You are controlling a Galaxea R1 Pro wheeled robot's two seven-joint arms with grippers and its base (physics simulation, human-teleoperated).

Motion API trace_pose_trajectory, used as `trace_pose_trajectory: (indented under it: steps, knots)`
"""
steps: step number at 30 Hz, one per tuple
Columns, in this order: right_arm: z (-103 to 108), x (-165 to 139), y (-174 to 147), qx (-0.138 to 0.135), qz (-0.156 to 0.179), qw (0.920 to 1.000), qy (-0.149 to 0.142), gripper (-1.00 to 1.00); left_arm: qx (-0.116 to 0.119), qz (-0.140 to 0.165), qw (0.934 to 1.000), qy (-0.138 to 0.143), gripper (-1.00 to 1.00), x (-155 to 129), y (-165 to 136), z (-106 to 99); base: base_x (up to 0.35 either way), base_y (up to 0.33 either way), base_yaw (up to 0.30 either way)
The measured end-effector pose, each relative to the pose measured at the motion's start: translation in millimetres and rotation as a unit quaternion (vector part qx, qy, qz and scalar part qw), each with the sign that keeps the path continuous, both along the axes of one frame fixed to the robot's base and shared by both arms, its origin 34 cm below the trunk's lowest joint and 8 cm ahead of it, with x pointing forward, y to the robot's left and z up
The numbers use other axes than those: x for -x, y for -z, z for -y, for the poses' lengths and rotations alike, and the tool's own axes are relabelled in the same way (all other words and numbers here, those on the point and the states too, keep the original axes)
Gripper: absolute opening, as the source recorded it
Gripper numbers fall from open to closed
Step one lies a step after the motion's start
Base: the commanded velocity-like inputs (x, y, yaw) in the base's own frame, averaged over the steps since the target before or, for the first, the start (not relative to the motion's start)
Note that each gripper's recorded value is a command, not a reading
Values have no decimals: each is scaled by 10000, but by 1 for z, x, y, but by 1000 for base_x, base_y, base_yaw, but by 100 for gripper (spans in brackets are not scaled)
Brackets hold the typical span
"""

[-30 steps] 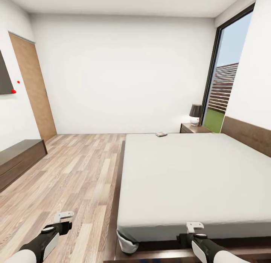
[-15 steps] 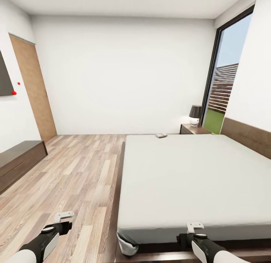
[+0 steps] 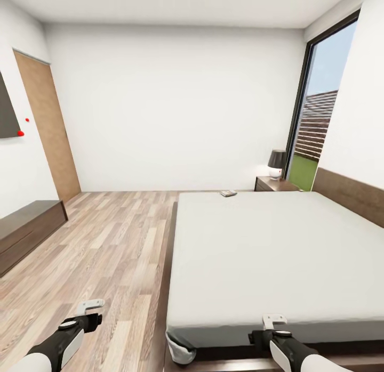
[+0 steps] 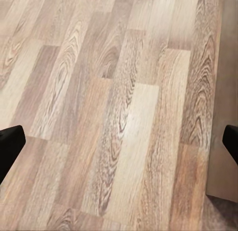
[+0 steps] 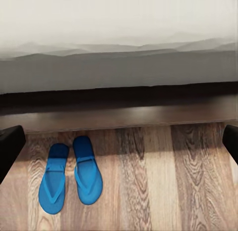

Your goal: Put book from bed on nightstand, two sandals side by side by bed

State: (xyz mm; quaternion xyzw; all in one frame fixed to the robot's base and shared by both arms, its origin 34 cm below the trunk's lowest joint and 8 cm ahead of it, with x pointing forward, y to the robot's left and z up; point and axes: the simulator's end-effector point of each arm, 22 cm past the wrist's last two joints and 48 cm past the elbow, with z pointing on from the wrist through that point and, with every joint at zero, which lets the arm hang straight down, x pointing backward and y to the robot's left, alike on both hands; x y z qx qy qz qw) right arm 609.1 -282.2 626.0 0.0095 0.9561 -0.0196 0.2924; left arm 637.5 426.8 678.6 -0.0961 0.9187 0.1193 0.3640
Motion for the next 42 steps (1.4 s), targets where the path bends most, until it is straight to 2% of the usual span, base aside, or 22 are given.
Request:
trace_pose_trajectory:
  steps: [29, 42]
  knots:
    - [-3, 2, -43, 7, -6, 10000, -35, 100, 3, -5, 10000, 2, 100, 2, -43, 0, 0, 0, 0]
    - [-4, 2, -43, 8, -8, 10000, -48, 100, 19, 79, 10000, 22, 100, -1, -45, 1, -33, 0, 0]
